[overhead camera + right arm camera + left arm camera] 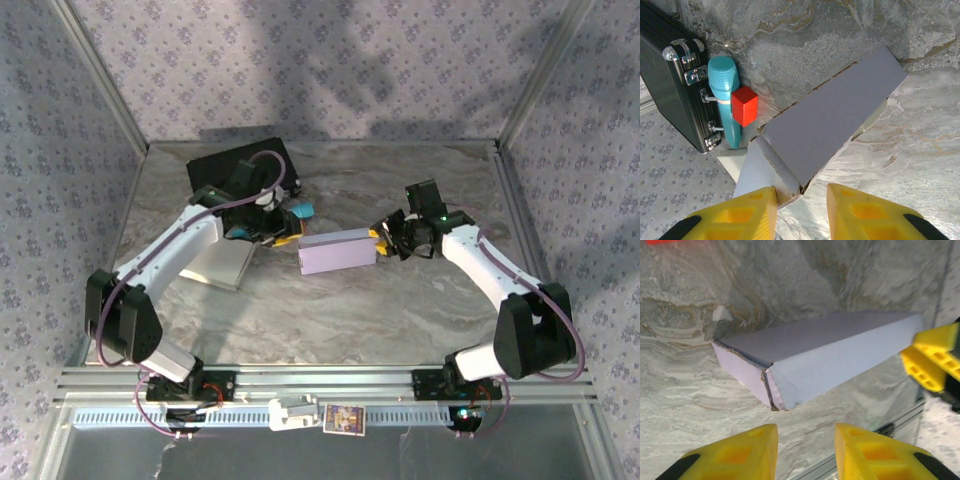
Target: Fold the paper box
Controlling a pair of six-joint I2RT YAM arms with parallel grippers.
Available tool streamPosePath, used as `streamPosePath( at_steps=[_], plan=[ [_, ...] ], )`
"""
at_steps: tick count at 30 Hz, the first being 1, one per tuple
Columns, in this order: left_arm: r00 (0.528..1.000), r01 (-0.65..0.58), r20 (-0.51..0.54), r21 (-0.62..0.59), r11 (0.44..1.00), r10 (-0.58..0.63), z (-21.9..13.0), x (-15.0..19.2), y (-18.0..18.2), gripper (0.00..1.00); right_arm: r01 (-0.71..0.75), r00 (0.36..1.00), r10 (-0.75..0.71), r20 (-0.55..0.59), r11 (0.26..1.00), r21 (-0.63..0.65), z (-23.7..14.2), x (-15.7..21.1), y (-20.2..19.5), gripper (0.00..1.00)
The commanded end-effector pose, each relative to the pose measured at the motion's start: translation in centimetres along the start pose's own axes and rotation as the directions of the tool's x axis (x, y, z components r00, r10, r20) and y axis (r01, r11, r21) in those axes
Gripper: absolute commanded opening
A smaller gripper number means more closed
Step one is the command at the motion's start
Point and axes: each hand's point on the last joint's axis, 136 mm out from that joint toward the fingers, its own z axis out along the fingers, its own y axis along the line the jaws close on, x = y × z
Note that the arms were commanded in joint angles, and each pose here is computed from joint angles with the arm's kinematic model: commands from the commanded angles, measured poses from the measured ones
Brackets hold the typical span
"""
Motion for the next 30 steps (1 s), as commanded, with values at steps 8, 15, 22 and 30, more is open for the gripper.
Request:
streamPosePath(
  at_steps=[8, 15, 22, 30],
  plan=[
    [0.992, 0.123, -0.034, 0.005, 0.992, -0.123, 1.6, -0.2, 1.2, 0.4, -0.052, 0.999, 0.05, 0.013, 0.985, 0.167, 1.1, -0.3, -4.6, 0.29],
    [0.99, 0.134, -0.054, 0.0, 0.991, -0.134, 3.1, 0.1, 2.3, 0.4, -0.051, 0.999, 0.049, 0.014, 0.984, 0.172, 1.1, -0.4, -4.7, 0.28],
    [0.988, 0.134, -0.075, -0.017, 0.991, -0.135, 4.5, 0.8, 3.4, 0.4, -0.05, 0.999, 0.049, 0.009, 0.983, 0.177, 1.2, -0.3, -4.9, 0.26],
    [0.987, 0.118, -0.101, -0.103, 0.988, -0.129, 5.4, 2.9, 6.7, 0.34, -0.074, 0.997, 0.075, 0.008, 0.964, 0.256, 1.4, -0.3, -6.8, 0.25]
  ],
)
